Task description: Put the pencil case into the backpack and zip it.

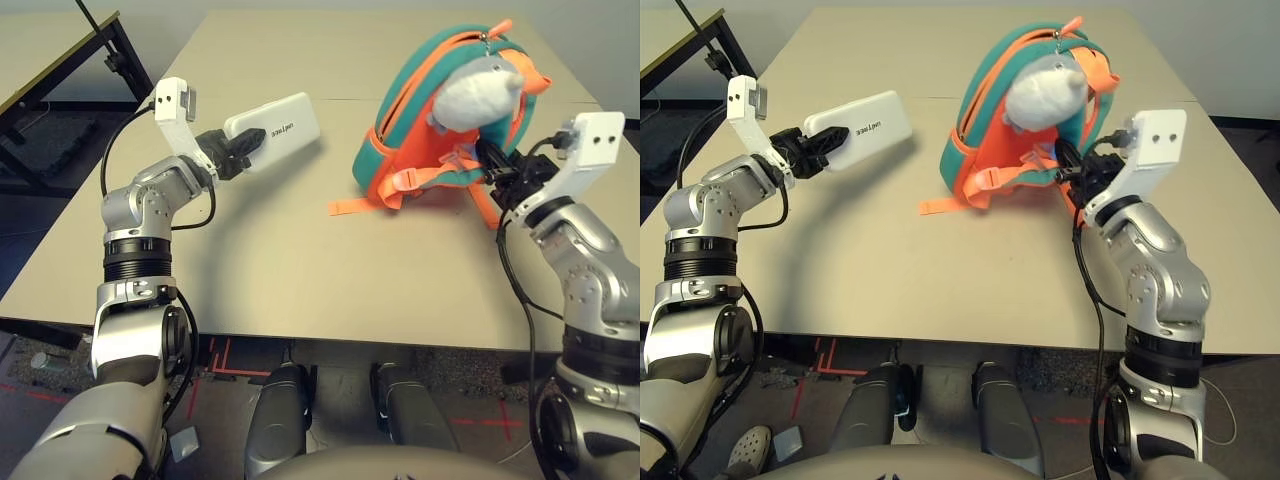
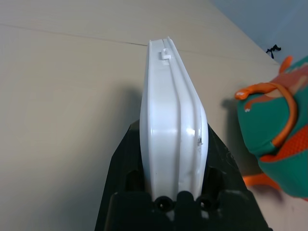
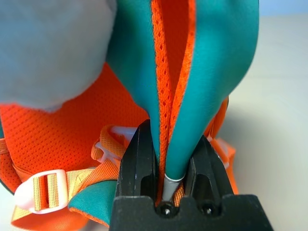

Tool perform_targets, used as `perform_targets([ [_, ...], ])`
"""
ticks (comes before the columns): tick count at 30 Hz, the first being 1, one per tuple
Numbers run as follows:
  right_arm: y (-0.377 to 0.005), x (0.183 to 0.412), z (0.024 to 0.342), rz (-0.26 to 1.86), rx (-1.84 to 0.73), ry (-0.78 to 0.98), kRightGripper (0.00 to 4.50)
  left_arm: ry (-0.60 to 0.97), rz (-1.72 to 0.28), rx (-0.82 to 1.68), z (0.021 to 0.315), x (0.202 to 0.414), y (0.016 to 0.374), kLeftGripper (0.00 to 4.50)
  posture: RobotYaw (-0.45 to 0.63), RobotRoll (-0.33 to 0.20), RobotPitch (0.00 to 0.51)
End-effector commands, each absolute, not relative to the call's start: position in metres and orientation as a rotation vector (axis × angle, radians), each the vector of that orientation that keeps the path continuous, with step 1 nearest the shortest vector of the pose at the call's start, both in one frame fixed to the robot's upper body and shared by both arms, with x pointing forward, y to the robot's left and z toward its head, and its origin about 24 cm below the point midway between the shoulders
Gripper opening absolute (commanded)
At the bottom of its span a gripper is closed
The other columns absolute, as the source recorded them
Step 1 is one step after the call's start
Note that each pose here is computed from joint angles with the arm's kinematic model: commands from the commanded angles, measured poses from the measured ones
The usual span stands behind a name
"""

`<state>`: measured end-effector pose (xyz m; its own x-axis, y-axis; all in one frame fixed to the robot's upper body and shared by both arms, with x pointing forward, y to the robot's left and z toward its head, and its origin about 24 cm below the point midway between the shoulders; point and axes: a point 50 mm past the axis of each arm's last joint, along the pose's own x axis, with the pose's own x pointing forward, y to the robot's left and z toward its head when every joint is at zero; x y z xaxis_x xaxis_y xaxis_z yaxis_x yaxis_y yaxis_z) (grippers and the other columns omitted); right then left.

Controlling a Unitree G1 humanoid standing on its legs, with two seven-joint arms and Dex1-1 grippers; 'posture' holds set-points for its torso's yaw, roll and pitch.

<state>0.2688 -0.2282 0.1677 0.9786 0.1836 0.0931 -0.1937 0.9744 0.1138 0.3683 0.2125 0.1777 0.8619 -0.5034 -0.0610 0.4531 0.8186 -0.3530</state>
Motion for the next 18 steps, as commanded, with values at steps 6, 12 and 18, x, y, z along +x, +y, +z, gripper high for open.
perform_targets([
  [6, -0.243, 0.236, 0.165, 0.115, 0.111, -0.071, 0.53, 0.119, -0.551, -0.330, 0.184, 0.374, 0.206, 1.21, -0.23, 0.000, 0.132],
  [12, -0.239, 0.233, 0.149, 0.124, 0.119, -0.022, 0.53, 0.113, -0.563, -0.339, 0.183, 0.375, 0.202, 1.21, -0.22, 0.000, 0.132],
  [18, -0.240, 0.240, 0.137, 0.131, 0.112, 0.007, 0.53, 0.103, -0.571, -0.329, 0.187, 0.373, 0.203, 1.21, -0.20, 0.000, 0.130],
])
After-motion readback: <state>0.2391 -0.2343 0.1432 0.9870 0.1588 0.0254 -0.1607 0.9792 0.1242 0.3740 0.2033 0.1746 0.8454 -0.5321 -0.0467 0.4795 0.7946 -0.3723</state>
